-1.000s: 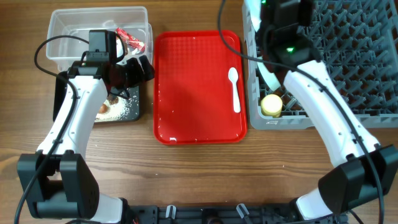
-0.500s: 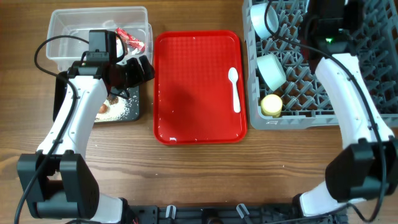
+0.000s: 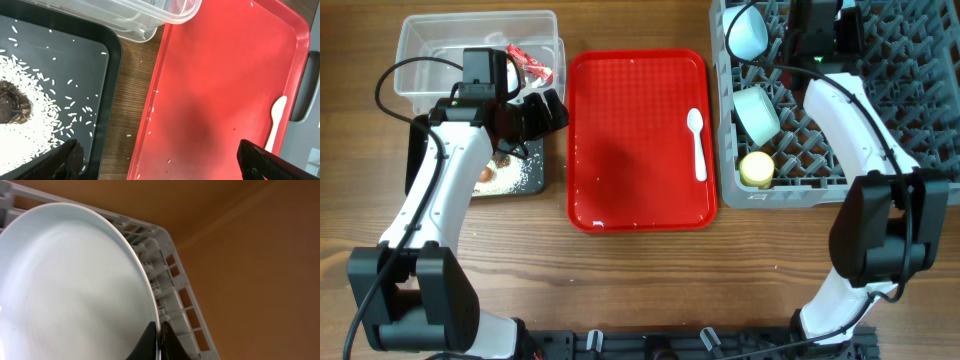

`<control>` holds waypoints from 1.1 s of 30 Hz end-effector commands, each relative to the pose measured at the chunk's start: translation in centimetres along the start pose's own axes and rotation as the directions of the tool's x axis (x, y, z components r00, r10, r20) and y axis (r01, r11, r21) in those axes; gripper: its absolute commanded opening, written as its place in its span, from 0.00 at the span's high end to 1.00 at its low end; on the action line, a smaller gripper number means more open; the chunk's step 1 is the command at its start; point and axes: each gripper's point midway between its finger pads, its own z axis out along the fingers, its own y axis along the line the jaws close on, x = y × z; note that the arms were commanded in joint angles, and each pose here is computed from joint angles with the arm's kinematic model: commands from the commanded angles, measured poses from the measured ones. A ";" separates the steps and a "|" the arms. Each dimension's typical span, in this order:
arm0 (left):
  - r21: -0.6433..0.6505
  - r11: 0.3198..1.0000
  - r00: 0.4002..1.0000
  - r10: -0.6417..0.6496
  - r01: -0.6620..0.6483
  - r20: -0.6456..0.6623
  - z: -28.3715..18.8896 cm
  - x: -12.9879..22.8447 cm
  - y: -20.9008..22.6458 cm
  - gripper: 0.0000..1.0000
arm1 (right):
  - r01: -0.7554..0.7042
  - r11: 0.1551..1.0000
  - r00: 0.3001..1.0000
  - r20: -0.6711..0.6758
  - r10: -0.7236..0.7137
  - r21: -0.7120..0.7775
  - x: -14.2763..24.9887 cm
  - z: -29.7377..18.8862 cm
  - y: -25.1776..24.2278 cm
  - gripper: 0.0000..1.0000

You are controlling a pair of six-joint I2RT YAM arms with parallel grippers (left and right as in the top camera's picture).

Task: Sort waste into correct bins and load items into the dishwasher rack
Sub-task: 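Lift the white plate and stand it upright in the rack, then reach the right gripper to the white spoon and grasp it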

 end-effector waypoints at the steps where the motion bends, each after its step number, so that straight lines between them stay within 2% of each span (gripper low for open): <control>1: 0.008 1.000 1.000 0.002 -0.002 0.019 -0.6 -0.3 -0.1 0.00 | 0.022 0.997 0.999 0.039 -0.019 -0.073 -0.8 -0.8 2.6 0.92; 3: 0.008 1.000 1.000 0.002 -0.002 0.019 -0.6 -0.3 -0.1 0.00 | 0.027 0.994 0.998 0.058 -0.020 -0.110 -1.2 -1.2 3.5 0.53; 4: 0.008 1.000 1.000 0.003 -0.003 0.019 -0.6 -0.3 -0.1 0.00 | 0.021 0.993 0.998 0.062 -0.014 -0.115 -1.3 -1.3 3.6 0.11; 5: 0.008 1.000 1.000 0.002 -0.002 0.019 -0.6 -0.3 -0.1 0.00 | 0.005 0.993 0.998 0.062 0.002 -0.116 -1.4 -1.4 3.7 0.00; 10: 0.008 1.000 1.000 0.003 -0.003 0.019 -0.6 -0.3 -0.1 0.00 | -0.124 0.992 0.992 0.025 0.124 -0.032 -1.1 -2.2 1.8 0.00; 13: 0.008 1.000 1.000 0.002 -0.002 0.019 -0.6 -0.3 -0.1 0.00 | -0.104 0.982 0.989 0.087 0.119 -0.156 -3.2 -5.9 3.0 0.00; 16: 0.008 1.000 1.000 0.002 -0.002 0.019 -0.6 -0.3 -0.1 0.00 | -0.030 0.917 0.980 0.170 0.106 -0.398 -5.3 -12.1 7.1 0.00; 17: 0.008 1.000 1.000 0.003 -0.003 0.019 -0.6 -0.3 -0.1 0.00 | -0.011 0.870 0.978 0.177 0.113 -0.493 -5.4 -14.6 9.2 0.00; 20: 0.008 1.000 1.000 0.003 -0.003 0.019 -0.6 -0.3 -0.1 0.00 | 0.046 0.640 0.990 0.120 0.072 -0.767 -3.1 -22.0 16.1 0.00; 22: 0.008 1.000 1.000 0.002 -0.002 0.019 -0.6 -0.3 -0.1 0.00 | 0.056 0.491 0.997 0.073 0.016 -0.869 -1.0 -25.2 18.8 0.00; 24: 0.008 1.000 1.000 0.002 -0.002 0.019 -0.6 -0.3 -0.1 0.00 | 0.037 0.383 0.998 0.017 -0.054 -0.923 1.3 -26.8 20.3 0.01; 25: 0.008 1.000 1.000 0.002 -0.002 0.019 -0.6 -0.3 -0.1 0.00 | 0.034 0.355 0.996 0.001 -0.094 -0.934 2.4 -27.2 20.6 0.10; 26: 0.008 1.000 1.000 0.002 -0.002 0.019 -0.6 -0.3 -0.1 0.00 | 0.026 0.352 0.992 -0.018 -0.121 -0.935 3.2 -27.1 20.9 0.17; 29: 0.008 1.000 1.000 0.002 -0.002 0.019 -0.6 -0.3 -0.1 0.00 | -0.019 0.365 0.978 -0.093 -0.187 -0.931 6.1 -26.3 22.3 0.21; 33: 0.008 1.000 1.000 0.002 -0.002 0.019 -0.6 -0.3 -0.1 0.00 | -0.086 0.450 0.949 -0.210 -0.234 -0.889 9.3 -24.1 23.7 0.35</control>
